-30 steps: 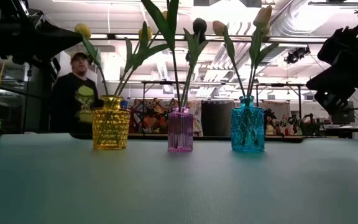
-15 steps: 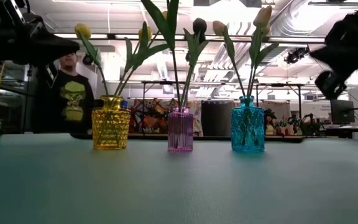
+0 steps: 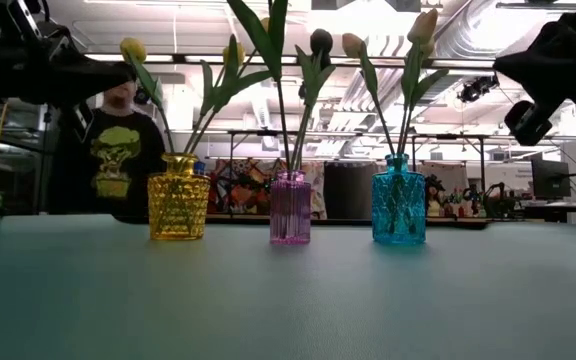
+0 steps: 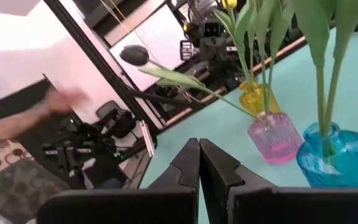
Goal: Sort flowers into vase by color
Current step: Return to Home Position
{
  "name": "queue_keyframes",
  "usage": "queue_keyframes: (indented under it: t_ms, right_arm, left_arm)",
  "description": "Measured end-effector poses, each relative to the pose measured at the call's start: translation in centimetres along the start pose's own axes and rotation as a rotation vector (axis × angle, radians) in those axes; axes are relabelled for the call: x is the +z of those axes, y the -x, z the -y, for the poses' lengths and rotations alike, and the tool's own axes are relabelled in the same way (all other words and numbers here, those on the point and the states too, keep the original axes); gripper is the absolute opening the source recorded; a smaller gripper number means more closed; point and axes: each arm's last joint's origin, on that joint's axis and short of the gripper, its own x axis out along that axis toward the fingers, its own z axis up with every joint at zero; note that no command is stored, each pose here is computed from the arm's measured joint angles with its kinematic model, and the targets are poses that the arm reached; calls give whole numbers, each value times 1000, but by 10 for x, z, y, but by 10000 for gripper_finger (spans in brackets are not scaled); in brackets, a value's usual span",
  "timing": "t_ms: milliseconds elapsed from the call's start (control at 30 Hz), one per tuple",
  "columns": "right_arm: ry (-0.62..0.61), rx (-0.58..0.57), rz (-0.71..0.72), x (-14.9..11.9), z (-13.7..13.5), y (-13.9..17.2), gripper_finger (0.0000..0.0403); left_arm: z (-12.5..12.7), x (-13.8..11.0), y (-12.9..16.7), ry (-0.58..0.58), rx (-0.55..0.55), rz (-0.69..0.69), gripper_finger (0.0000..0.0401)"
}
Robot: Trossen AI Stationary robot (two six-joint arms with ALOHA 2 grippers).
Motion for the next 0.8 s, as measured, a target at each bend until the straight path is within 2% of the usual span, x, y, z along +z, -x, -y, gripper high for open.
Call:
queue_keyframes:
  t_ms: [800]
  right_arm:
    - [4, -19, -28, -3, 2, 0, 0]
  left_arm:
    - [0, -1, 0, -2, 4, -6, 0]
